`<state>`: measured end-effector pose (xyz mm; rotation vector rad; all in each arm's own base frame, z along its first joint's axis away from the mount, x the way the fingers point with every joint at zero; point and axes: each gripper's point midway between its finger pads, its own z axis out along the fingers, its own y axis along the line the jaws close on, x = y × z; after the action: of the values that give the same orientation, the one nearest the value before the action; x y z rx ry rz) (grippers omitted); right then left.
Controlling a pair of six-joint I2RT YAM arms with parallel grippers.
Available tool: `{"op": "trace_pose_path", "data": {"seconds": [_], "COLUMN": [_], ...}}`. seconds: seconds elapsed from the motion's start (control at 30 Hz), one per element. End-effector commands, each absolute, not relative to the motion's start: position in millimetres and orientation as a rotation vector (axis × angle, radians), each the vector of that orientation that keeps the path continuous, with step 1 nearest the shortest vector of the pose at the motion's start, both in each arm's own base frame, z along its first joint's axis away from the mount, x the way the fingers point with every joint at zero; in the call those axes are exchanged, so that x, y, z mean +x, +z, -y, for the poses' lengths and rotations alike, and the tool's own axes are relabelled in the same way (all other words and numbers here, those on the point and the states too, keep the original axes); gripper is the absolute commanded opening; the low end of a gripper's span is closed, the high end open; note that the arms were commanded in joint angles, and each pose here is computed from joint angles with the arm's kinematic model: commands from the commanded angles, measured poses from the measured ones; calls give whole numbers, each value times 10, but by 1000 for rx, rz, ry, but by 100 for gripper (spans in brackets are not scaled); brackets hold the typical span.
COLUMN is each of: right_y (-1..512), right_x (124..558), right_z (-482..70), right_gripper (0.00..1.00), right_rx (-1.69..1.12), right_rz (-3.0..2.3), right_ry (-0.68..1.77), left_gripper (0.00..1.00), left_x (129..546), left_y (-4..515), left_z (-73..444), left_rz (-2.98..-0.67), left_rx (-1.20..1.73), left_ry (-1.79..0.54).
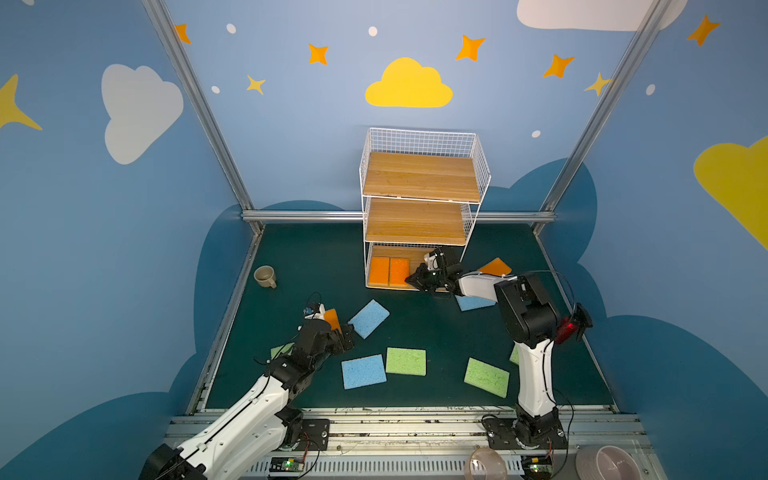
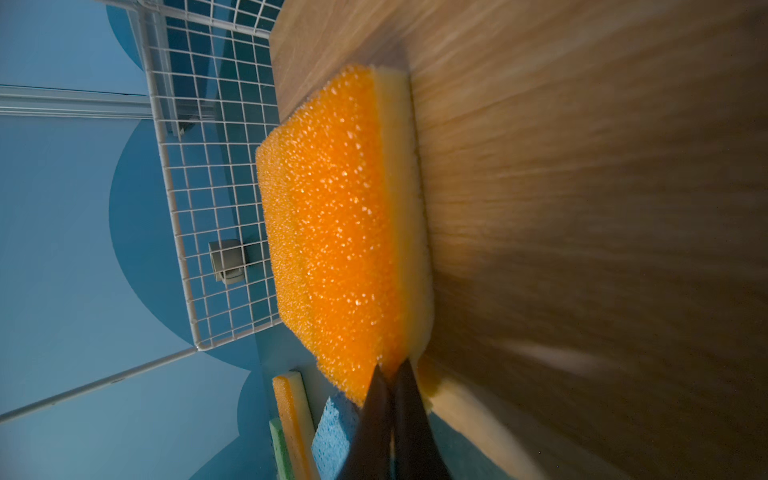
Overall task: Place and organize the cleaning sponges onto the shelf
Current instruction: 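Lower the orange sponge onto the bottom shelf board beside the first sponge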
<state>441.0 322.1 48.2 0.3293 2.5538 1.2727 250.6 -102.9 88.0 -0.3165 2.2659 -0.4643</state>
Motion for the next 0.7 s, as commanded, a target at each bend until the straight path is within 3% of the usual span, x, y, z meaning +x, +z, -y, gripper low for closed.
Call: {"op": "trace_pose_path", "data": {"seconds": [0.0,0.2,0.5,0.67], "right_y": [474,498,616,730], "right_x": [4422,4414,4357,4299], "right_z": [-3311,-3364,-3333,-3286], "right_gripper": [1,10,51,59], "right_rx": [315,299,274,252], "right_rz": [-2551,-2539,-2515,-2495], "right_ry": [1299,1329,1335,1339], "left_gripper": [100,100,98,84], "left_x": [2478,2455,2426,2397], "left_y": [841,764,695,614], "left_z": [971,970,918,805], "left_rz": [-2270,-2294,-2329,-2354], "left_rx": [-342,-357,-414,-480], "left_ry": [-447,-463,-476,-429]}}
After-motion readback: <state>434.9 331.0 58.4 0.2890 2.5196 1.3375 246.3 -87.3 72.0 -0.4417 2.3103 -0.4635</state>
